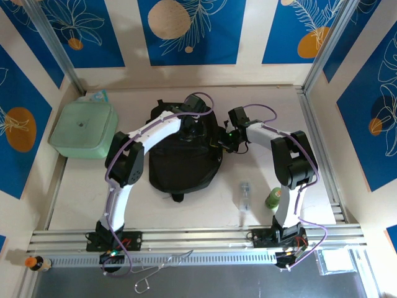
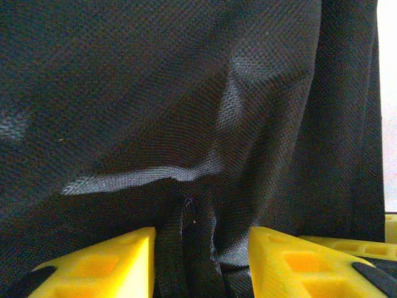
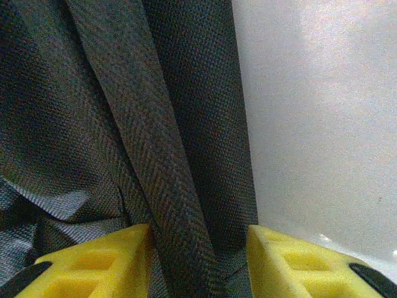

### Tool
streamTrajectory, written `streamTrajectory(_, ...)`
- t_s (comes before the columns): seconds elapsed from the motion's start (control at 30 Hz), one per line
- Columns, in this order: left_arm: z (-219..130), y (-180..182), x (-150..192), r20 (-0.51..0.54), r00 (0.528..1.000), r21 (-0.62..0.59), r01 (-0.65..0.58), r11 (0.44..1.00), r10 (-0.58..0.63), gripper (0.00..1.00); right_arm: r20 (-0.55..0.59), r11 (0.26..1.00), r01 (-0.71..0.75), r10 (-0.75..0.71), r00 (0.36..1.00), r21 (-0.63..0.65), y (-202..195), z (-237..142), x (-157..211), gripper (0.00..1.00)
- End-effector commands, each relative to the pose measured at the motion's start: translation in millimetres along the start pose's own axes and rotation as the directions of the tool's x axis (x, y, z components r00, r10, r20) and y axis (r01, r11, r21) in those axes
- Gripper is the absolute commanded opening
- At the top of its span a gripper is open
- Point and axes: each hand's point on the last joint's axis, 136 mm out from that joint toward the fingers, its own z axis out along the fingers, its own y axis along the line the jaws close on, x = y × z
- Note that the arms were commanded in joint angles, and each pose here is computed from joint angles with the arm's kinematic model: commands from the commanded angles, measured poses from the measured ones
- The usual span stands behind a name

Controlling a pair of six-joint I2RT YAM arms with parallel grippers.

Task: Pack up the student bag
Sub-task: Unzip the student bag at the top-center of the table.

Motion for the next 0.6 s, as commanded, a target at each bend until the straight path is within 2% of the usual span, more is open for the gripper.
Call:
streamTrajectory(0.0,9,7,8,-0.015,1.0,-0.06,0.017,0.998,-0.018,0.4,-0.044,0.999,-0.025,0.027,0.999,0.039,-12,7,15,0.43)
streamTrajectory(0.17,17,8,18,-0.036,0.999,-0.099,-0.003,0.995,-0.001,0.39,-0.043,0.999,-0.03,0.032,0.999,0.043,-13,8,15,0.42)
streamTrajectory(0.27,21,9,19,-0.042,0.999,-0.124,-0.014,0.992,0.009,0.34,-0.044,0.999,-0.03,0.032,0.999,0.043,-13,8,16,0.42)
streamTrajectory(0.37,23,10,17,-0.037,0.999,-0.144,-0.021,0.989,0.015,0.25,-0.045,0.999,-0.031,0.033,0.998,0.045,-14,9,16,0.41)
streamTrajectory(0.43,19,10,13,-0.02,1.0,-0.155,-0.023,0.988,0.02,0.16,-0.042,0.998,-0.031,0.033,0.999,0.052,-15,8,16,0.4)
streamTrajectory(0.57,-3,9,1,0.04,0.999,-0.163,-0.028,0.986,0.035,0.02,-0.037,0.997,-0.036,0.039,0.999,0.074,-18,7,16,0.36)
